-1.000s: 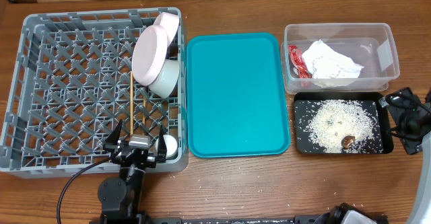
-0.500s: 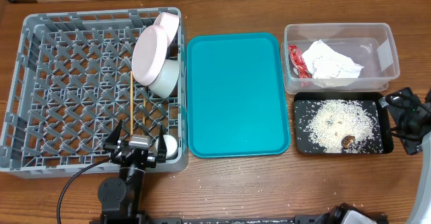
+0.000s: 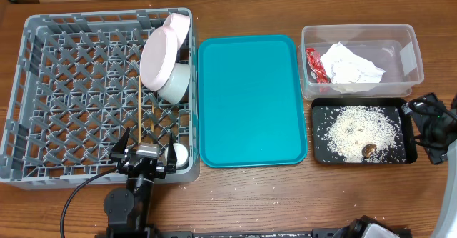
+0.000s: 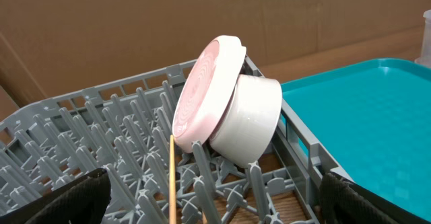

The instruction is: Sort waste into correct bins and load items into the dishwasher

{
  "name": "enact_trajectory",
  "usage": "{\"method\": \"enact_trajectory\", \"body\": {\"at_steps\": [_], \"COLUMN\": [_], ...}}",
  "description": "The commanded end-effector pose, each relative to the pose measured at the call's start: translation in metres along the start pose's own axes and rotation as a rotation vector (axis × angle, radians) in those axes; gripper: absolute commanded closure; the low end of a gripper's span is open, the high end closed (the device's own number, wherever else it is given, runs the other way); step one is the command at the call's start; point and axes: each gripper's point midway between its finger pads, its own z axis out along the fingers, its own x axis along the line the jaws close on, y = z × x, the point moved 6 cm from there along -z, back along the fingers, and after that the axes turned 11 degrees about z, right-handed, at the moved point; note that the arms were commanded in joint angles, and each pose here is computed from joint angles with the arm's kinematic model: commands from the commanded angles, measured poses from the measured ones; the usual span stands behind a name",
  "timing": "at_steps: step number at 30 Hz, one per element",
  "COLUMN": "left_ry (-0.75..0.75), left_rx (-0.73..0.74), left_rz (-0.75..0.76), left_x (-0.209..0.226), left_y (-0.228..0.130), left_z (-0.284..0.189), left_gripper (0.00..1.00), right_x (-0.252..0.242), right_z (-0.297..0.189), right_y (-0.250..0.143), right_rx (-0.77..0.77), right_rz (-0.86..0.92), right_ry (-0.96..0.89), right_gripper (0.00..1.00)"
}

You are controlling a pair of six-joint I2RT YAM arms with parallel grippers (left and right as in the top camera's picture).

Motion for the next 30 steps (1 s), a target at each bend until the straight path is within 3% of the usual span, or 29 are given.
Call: {"method": "enact_trajectory", "body": {"at_steps": [1,7,14,18,23,30], "left_ry": [0.014,0.014,0.014,0.014,0.014,0.014], "left_rx": [-0.001,-0.001,-0.001,-0.001,-0.001,-0.001], "left_rz": [0.008,0.008,0.008,0.008,0.008,0.008], "left_x": [0.001,0.001,0.001,0.001,0.001,0.001], "left_y": [-0.001,-0.001,-0.001,-0.001,-0.001,-0.001], "left_z": [0.0,0.0,0.0,0.0,0.0,0.0], "left_gripper": [0.0,0.0,0.0,0.0,0.0,0.0], "right_x": [0.002,-0.001,0.01,0.033,0.036,0.015], "right_z": [-0.003,-0.006,-0.061,-0.092,-0.088,-0.054], "right_y": [0.003,0.008,-0.024,-0.067,-0.117,-0.145], "right_rx": [-0.013,-0.065,-0.198,-0.3,-0.342,-0.409], "right_rz": [-0.002,-0.003,-0.13,-0.378,-0.675,-0.694], "right_ry": [0.013,-0.014,0.17,0.484,0.774,0.988], "right_gripper": [0.0,0.0,0.0,0.0,0.0,0.0]}}
